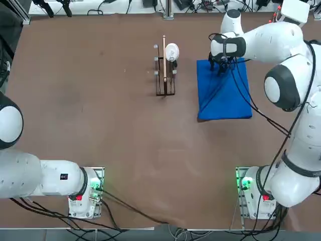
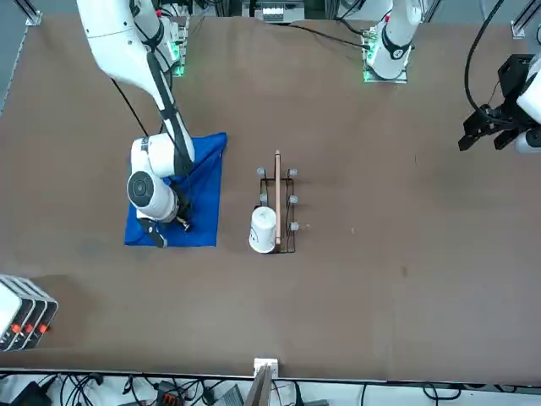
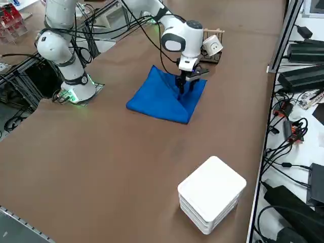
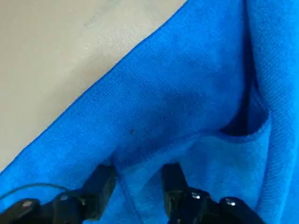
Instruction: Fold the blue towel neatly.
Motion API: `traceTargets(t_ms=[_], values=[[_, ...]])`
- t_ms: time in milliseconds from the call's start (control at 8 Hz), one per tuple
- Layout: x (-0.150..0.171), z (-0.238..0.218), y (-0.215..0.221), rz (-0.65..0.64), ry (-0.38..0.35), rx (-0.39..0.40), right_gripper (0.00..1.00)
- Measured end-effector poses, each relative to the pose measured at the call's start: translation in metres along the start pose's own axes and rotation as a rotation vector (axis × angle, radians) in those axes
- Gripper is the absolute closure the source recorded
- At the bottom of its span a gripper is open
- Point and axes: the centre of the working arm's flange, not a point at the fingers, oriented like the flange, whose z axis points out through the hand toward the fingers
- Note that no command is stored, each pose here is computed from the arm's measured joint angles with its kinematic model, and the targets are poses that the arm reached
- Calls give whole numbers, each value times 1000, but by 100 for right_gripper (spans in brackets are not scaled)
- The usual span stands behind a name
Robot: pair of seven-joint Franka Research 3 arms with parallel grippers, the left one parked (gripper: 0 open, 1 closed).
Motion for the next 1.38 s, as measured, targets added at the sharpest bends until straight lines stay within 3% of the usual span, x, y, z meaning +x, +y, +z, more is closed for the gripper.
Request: traceTargets(t_ms=[500,750,1125,1250,1375], values=[[1,-1,-1,2,1,3,52],[1,-3,-1,1,2,5,70],[1,-4,-1,1,2,7,84],[1,-6,-2,1,3,9,96],[1,-6,-2,1,3,9,97]])
